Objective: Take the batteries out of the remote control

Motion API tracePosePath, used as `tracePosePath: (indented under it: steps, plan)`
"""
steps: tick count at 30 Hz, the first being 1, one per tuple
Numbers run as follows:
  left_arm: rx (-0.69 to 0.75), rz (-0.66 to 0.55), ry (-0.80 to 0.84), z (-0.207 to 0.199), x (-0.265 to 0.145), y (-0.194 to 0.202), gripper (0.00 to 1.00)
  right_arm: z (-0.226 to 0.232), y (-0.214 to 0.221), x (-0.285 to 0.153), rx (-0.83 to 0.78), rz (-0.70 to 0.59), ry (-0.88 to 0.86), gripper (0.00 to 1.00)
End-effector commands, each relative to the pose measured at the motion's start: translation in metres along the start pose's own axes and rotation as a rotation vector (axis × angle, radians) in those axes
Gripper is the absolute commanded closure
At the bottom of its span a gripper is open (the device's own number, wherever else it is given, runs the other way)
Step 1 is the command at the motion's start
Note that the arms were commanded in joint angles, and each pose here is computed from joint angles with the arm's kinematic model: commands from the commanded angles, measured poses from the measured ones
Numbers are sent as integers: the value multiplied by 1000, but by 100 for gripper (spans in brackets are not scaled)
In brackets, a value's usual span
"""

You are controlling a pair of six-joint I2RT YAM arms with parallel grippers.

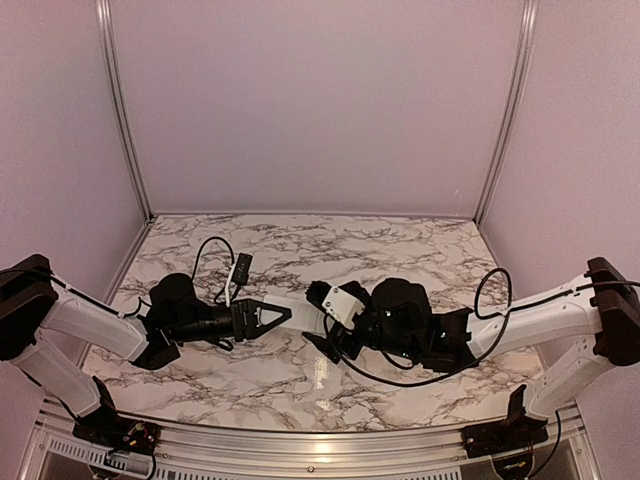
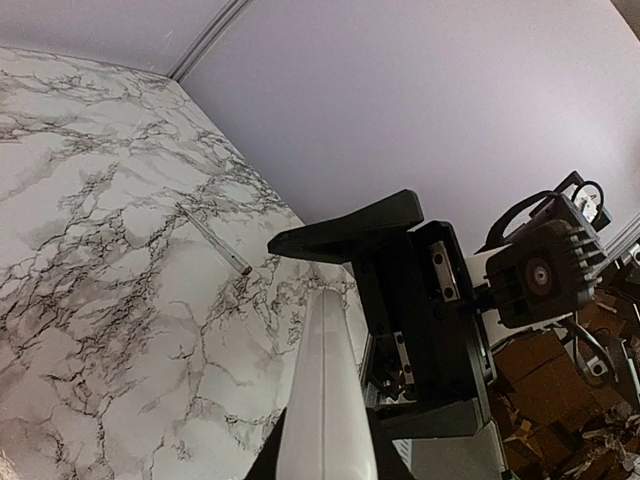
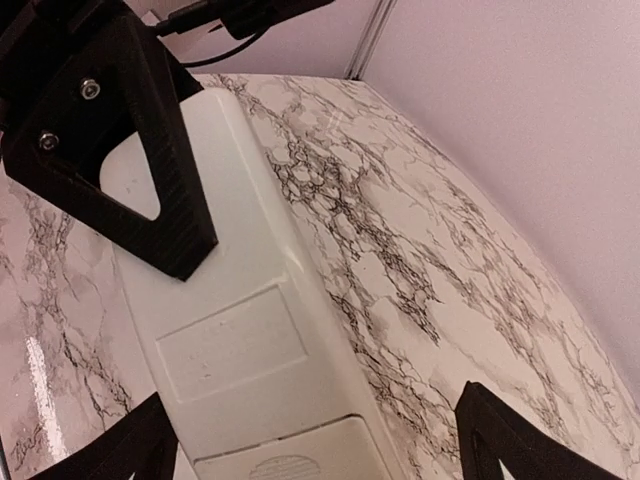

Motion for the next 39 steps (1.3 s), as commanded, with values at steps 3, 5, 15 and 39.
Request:
tracePosePath:
  steps: [3, 5, 15, 39]
  plan:
    - [27, -6, -22, 2, -3, 4, 100, -50, -14, -8, 328, -98, 36, 2]
    - [26, -16, -24, 4, -3, 3, 100, -54, -16, -14, 390, -149, -22, 2]
    - [16, -66, -60, 9, -6, 1, 100, -64, -21, -28, 556, -306, -207, 5]
    - [-69, -223, -85, 12, -29, -4, 100, -39, 2, 24, 804, -98, -387, 22]
Point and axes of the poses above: each gripper's point midway between its finger pads, its own x axis out along the fingers, its own z axis along the line the jaws close on, y = z × x, the point moved 7 cm from there along -x, back along the fingers, and after that the axes turned 15 degrees about -x, right-handed, at the moved point
